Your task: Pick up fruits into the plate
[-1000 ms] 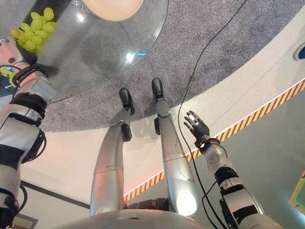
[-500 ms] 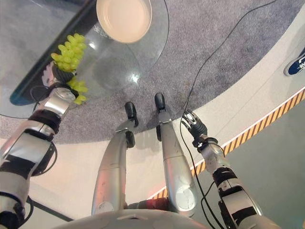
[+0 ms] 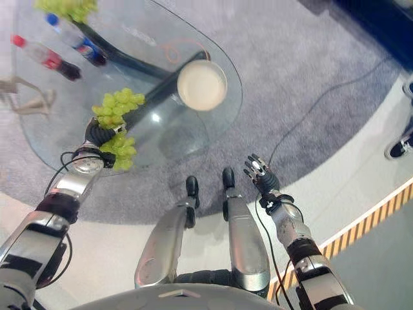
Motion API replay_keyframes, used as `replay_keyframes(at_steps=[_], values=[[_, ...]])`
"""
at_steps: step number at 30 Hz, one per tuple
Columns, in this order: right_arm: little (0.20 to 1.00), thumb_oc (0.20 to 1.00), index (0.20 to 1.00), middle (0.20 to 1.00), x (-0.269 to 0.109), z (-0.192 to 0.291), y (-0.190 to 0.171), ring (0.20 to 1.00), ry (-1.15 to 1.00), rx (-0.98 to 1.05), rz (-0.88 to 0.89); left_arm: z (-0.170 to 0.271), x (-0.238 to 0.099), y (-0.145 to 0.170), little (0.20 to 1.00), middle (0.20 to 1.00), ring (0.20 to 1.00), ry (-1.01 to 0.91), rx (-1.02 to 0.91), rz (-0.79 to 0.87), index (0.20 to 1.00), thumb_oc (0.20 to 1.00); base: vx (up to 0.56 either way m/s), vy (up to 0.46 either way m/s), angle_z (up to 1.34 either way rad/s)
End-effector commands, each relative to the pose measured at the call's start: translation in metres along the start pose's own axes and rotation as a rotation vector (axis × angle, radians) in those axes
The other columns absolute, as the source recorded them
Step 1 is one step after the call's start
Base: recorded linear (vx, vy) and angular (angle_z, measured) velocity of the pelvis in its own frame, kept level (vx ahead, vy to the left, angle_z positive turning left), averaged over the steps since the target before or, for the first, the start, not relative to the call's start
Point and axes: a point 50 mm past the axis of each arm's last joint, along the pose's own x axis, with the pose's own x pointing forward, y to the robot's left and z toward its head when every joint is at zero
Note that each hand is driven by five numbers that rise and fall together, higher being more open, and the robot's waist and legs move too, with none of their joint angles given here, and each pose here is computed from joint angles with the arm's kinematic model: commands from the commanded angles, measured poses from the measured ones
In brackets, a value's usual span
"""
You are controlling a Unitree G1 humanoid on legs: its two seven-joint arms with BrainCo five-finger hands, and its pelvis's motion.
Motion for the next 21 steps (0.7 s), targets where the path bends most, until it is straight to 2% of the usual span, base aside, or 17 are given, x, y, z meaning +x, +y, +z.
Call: replay_keyframes(at_steps=[1, 8, 15, 19, 21], values=[[1.0, 1.0, 1.0, 1.0, -0.023, -0.002, -0.01, 1.0, -0.022, -0.007, -0.004, 0.002, -0.006, 0.006, 0.2, 0.2, 0.2, -0.057, -0.011, -0.031, 0.2, 0.2, 0.17, -0.053, 0.33], [1.0, 1.0, 1.0, 1.0, -0.036, -0.008, 0.005, 1.0, 0.027, -0.045, 0.106, 0.006, -0.034, -0.009, 0.2, 0.2, 0.2, -0.139, 0.136, -0.247, 0.2, 0.2, 0.2, -0.074, 0.22], [1.0, 1.0, 1.0, 1.0, -0.036, 0.017, 0.006, 1.0, 0.065, -0.119, 0.188, 0.039, -0.036, -0.005, 0.2, 0.2, 0.2, -0.281, 0.336, -0.434, 0.2, 0.2, 0.08, -0.046, 0.28], [1.0, 1.0, 1.0, 1.0, -0.037, 0.027, 0.008, 1.0, 0.086, -0.162, 0.245, 0.058, -0.035, 0.0, 0.2, 0.2, 0.2, -0.344, 0.354, -0.488, 0.2, 0.2, 0.03, -0.031, 0.12], [1.0, 1.0, 1.0, 1.0, -0.037, 0.033, 0.01, 1.0, 0.087, -0.228, 0.273, 0.071, -0.035, -0.004, 0.2, 0.2, 0.2, -0.384, 0.299, -0.554, 0.2, 0.2, 0.0, -0.035, 0.13]])
